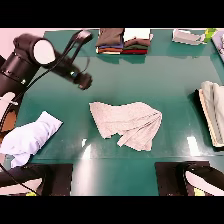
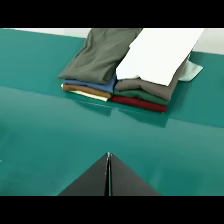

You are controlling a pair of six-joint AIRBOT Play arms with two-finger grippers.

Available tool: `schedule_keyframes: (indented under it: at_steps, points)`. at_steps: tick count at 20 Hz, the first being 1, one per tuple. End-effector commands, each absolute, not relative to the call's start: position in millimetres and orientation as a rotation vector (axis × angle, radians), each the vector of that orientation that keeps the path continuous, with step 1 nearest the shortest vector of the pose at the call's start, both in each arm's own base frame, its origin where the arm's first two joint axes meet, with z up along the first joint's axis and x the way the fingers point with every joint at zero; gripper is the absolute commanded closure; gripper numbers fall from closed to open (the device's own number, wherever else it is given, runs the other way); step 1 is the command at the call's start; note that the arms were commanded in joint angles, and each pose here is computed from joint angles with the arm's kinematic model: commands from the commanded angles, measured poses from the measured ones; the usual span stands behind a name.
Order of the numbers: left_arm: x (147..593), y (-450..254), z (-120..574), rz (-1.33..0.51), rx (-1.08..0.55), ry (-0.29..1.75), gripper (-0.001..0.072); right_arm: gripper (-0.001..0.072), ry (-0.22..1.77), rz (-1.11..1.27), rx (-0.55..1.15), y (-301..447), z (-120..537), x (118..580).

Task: Fold the shirts.

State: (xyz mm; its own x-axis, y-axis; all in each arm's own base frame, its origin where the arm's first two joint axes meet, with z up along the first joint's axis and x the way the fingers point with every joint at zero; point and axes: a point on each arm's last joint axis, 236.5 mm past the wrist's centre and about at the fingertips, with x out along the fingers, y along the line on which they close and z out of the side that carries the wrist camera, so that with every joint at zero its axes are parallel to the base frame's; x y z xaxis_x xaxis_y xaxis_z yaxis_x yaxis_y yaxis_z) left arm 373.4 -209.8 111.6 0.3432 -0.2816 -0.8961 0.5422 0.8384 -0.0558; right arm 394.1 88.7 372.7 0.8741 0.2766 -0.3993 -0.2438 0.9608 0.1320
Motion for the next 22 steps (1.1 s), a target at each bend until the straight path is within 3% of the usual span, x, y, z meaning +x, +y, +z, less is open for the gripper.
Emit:
schedule_keyframes:
  at_steps: [1,3,12,14,15,16,17,22]
  points:
    - [355,-163,41,-0.417,0.117,1.305,0.0119,0.0696,0.489,0.272,0.081,90,347,399]
    - [357,-175,10,-0.407,0.055,1.284,0.008,0.0696,0.531,0.271,0.087,91,327,403]
    - [346,-241,-67,-0.488,-0.039,1.404,0.0082,0.0696,0.671,0.253,0.117,92,264,409]
    - [349,-244,-66,-0.489,-0.053,1.39,0.0113,0.0696,0.694,0.251,0.117,92,254,409]
    - [351,-242,-65,-0.487,-0.037,1.386,0.0184,0.0696,0.703,0.25,0.116,92,251,408]
    - [353,-238,-62,-0.488,-0.006,1.382,0.0505,0.0696,0.714,0.249,0.116,92,246,407]
    - [357,-235,-59,-0.484,0.022,1.372,0.0672,0.0696,0.728,0.249,0.114,92,242,406]
    - [386,-222,-10,-0.464,0.114,1.295,0.0685,0.0696,0.97,0.236,0.092,87,172,375]
